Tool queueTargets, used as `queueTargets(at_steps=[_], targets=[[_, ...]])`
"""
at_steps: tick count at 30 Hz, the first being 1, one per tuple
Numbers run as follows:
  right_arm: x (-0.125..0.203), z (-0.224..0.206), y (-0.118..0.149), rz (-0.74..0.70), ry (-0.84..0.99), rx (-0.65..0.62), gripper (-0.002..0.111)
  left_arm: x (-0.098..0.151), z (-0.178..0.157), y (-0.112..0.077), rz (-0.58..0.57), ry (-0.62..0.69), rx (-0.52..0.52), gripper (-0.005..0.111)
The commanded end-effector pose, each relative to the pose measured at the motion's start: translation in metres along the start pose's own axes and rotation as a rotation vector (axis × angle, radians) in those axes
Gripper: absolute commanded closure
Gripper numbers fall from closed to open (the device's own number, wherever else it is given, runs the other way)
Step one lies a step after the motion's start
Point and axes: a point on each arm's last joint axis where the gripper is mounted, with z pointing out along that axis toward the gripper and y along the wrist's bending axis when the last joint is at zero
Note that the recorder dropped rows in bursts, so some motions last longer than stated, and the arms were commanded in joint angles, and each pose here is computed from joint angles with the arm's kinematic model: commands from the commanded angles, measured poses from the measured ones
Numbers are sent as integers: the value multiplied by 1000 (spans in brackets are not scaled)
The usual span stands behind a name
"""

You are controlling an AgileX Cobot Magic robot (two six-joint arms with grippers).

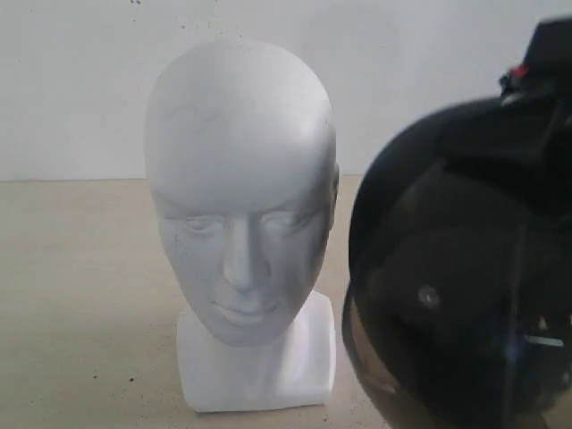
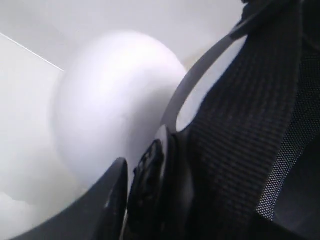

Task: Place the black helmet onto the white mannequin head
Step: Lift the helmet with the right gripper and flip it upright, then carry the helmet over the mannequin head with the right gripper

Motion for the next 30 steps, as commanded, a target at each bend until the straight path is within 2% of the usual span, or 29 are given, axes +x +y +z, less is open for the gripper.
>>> queueTargets(at_steps=[1, 8, 13, 17, 22, 25, 30], targets=[[-32, -39, 39, -30, -282, -355, 108, 0, 0, 0, -5, -5, 5, 102], [-71, -84, 84, -15, -476, -599, 108, 0, 0, 0, -5, -5, 5, 102], [-91, -98, 110, 127, -541, -820, 108, 0, 0, 0, -5, -5, 5, 102], [-94, -78, 120, 261, -486, -957, 108, 0, 0, 0, -5, -5, 5, 102], [-92, -33, 130, 481, -340, -1229, 108, 0, 0, 0, -5, -5, 5, 102], [-88, 0, 128, 574, -259, -1295, 108, 0, 0, 0, -5, -5, 5, 102], [-80, 35, 122, 619, -212, -1373, 108, 0, 0, 0, -5, -5, 5, 102]])
